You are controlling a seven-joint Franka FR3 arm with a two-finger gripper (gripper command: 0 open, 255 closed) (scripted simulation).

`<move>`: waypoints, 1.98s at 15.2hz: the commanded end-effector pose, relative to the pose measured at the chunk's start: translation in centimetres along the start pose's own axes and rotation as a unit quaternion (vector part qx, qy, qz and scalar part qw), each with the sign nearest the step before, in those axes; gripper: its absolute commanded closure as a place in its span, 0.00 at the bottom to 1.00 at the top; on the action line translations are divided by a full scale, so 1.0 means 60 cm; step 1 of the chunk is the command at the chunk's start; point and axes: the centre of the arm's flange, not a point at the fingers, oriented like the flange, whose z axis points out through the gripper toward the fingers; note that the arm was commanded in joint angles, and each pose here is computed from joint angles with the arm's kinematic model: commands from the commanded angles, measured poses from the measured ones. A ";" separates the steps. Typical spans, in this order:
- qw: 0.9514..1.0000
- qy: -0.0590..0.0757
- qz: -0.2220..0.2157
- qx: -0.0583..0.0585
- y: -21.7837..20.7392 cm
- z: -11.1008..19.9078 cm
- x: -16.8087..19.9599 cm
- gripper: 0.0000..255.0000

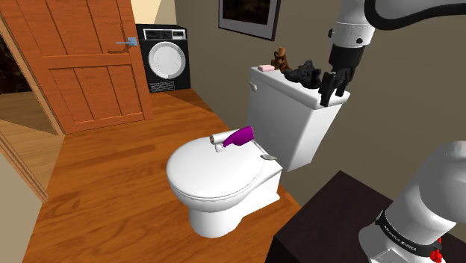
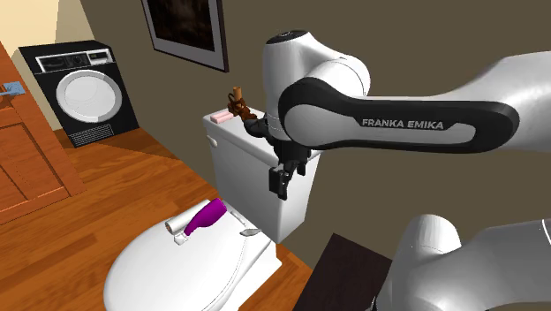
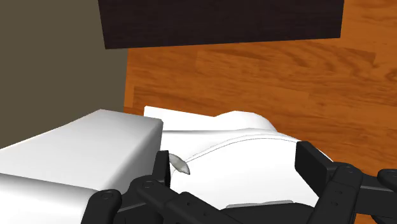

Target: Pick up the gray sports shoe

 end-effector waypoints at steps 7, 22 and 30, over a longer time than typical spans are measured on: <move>0.998 -0.013 0.045 0.034 0.109 -0.027 0.097 0.00; 0.980 -0.043 0.156 0.119 0.420 -0.049 0.296 0.00; 0.968 -0.055 0.196 0.149 0.540 -0.023 0.350 0.00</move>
